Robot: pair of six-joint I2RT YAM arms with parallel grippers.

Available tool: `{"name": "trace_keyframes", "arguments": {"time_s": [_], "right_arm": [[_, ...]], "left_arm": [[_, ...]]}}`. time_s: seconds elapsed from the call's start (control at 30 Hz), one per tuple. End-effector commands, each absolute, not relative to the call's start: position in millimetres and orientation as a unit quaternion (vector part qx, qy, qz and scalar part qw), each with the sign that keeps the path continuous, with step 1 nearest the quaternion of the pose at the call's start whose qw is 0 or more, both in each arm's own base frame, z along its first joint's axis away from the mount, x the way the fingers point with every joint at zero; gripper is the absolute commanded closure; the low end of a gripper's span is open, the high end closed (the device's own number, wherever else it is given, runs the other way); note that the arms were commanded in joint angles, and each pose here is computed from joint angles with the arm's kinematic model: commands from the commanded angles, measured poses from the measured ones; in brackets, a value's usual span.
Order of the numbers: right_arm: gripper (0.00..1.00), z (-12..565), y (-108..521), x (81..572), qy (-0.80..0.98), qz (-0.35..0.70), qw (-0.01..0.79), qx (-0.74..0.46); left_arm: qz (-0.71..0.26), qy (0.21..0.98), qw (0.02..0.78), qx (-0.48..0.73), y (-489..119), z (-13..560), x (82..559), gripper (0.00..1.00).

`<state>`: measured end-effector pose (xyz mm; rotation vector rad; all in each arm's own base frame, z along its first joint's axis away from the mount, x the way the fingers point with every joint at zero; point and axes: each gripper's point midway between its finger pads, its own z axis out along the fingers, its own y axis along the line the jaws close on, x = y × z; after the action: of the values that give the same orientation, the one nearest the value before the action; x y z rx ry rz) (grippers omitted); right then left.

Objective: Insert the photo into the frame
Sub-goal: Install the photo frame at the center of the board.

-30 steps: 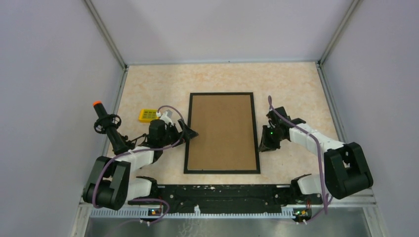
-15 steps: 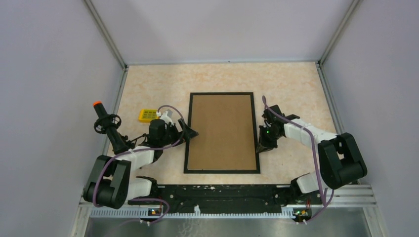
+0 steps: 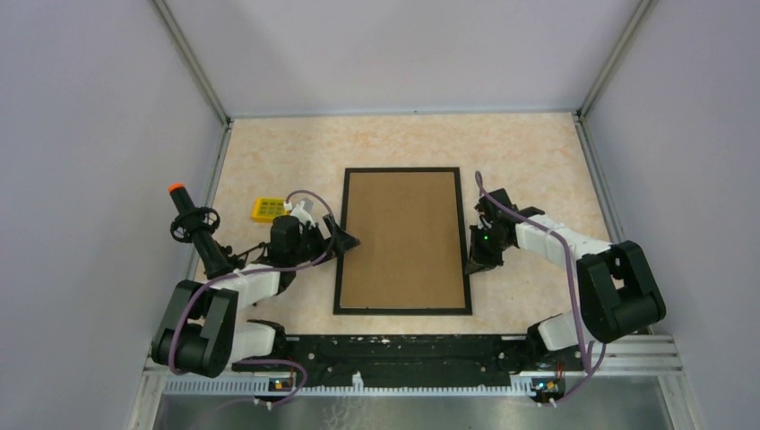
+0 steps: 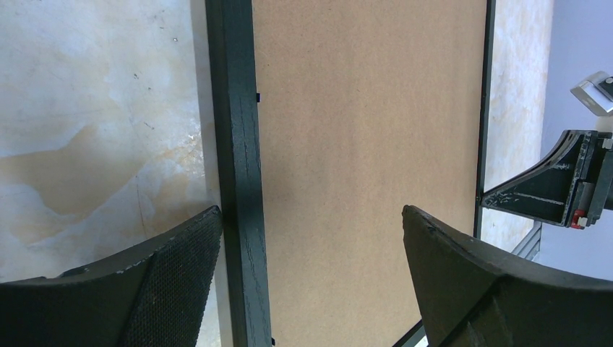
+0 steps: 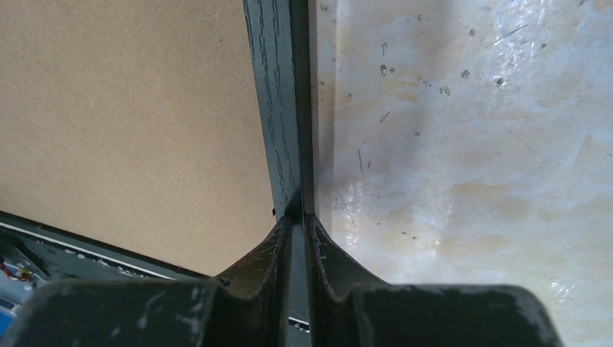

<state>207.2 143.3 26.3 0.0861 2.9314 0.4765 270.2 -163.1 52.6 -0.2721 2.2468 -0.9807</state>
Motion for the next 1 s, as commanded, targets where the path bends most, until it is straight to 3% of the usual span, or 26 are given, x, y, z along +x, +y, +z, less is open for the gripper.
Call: {"name": "trace_keyframes", "arguments": {"time_s": [0.0,0.63,0.97], "right_arm": [[0.89,27.1,152.8,231.0,0.977,0.177,0.119,0.017],[0.84,6.9,165.6,229.0,0.98,0.176,0.093,-0.008],[0.75,0.5,173.1,239.9,0.981,0.17,0.088,-0.014]], "left_arm": [[-0.369,0.871,0.309,-0.103,-163.9,42.2,263.3,0.02],[-0.373,0.868,0.311,-0.101,-164.7,43.3,262.6,0.02],[-0.384,0.867,0.306,-0.093,-168.8,43.4,260.1,0.02]]}}
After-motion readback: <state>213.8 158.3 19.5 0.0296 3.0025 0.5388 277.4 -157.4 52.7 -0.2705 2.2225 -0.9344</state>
